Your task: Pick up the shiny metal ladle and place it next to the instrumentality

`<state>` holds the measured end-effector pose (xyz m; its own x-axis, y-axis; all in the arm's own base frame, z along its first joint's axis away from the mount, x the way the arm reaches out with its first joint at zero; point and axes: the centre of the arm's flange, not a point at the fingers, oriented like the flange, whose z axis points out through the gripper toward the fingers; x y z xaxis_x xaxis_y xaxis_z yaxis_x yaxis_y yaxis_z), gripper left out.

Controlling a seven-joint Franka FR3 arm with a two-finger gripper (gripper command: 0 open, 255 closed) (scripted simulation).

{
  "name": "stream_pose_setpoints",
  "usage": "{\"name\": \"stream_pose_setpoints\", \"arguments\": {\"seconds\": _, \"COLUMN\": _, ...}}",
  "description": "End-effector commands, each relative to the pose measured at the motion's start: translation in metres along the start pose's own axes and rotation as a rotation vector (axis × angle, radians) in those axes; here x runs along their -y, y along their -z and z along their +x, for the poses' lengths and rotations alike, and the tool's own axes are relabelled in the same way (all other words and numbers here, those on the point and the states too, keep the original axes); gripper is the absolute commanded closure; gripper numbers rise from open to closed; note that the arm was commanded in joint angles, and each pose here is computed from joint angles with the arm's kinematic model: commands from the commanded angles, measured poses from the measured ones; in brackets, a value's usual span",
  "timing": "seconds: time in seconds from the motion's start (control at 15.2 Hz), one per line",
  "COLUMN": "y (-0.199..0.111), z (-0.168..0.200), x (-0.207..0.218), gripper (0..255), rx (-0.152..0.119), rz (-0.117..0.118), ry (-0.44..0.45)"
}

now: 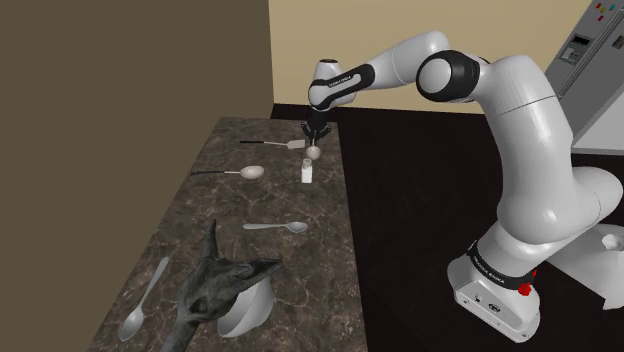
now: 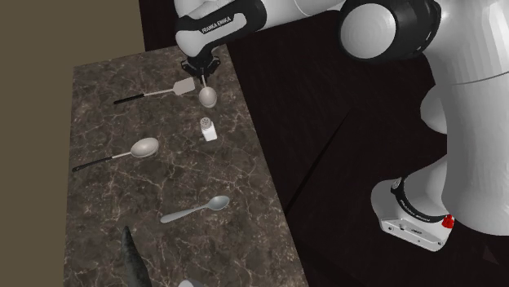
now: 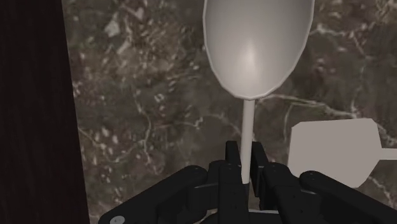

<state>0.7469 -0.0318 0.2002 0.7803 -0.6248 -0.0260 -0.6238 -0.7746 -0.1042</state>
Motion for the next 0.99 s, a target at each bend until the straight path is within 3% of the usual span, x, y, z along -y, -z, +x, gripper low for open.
{"name": "stream_pose_setpoints", "arguments": {"seconds": 0.0, "y": -0.001, "z": 0.000, "x": 0.000, "gripper": 255, "rx": 0.000, "rz": 0.000, "ry": 0.000}}
{"name": "stream_pose_setpoints", "arguments": {"seconds": 0.26, "y": -0.001, "z": 0.000, "x": 0.000, "gripper": 255, "rx": 0.000, "rz": 0.000, "ry": 0.000}}
{"name": "stream_pose_setpoints", "arguments": {"seconds": 0.33, "y": -0.001, "z": 0.000, "x": 0.000, "gripper": 0, "rx": 0.000, "rz": 0.000, "ry": 0.000}}
{"name": "stream_pose_setpoints", "arguments": {"seconds": 0.66, "y": -0.001, "z": 0.000, "x": 0.000, "gripper": 0, "rx": 0.000, "rz": 0.000, "ry": 0.000}}
{"name": "stream_pose_setpoints", "arguments": {"seconds": 0.92, "y": 0.049, "z": 0.000, "x": 0.000, "gripper": 0, "rx": 0.000, "rz": 0.000, "ry": 0.000}}
